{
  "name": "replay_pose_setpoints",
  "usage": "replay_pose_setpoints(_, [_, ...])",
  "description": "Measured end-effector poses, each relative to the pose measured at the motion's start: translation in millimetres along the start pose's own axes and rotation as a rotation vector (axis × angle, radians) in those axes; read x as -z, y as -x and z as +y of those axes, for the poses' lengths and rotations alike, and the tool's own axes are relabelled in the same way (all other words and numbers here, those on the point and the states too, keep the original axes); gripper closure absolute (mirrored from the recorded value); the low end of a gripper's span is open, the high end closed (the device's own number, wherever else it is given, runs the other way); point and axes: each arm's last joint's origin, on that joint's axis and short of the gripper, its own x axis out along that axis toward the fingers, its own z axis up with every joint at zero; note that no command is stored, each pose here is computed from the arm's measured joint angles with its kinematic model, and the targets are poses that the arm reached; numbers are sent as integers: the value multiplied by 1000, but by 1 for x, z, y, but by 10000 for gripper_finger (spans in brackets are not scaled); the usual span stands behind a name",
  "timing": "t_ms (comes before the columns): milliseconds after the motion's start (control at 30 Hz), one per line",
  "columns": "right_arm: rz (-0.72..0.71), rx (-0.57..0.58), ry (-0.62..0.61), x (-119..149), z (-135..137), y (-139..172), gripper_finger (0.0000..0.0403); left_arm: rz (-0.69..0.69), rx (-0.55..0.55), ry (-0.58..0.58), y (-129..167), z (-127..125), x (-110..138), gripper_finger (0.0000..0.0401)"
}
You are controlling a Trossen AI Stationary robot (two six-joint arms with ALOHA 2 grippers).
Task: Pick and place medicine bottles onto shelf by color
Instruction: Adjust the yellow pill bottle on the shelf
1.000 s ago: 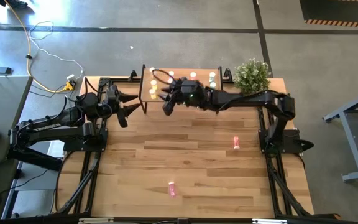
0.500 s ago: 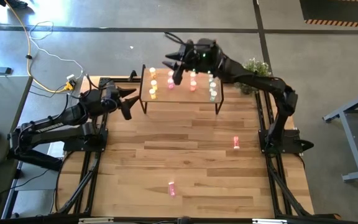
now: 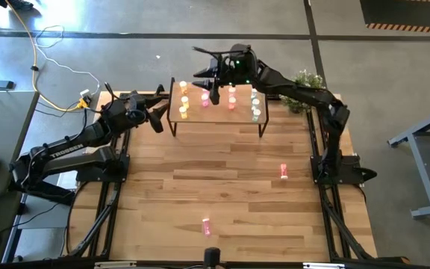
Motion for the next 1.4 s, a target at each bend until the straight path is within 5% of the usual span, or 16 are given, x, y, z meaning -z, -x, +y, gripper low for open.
replay_pose_setpoints(267, [30, -1, 53, 10, -2, -8, 270, 29, 42, -72, -15, 8, -16, 206])
replay_pose_setpoints(800, [47, 80, 1, 7, -17, 7, 270, 368, 155, -295, -58, 28, -70, 206])
replay_pose_setpoints(1400, [45, 81, -2, 6, -17, 7, 270, 548, 263, -322, -100, 28, -70, 206])
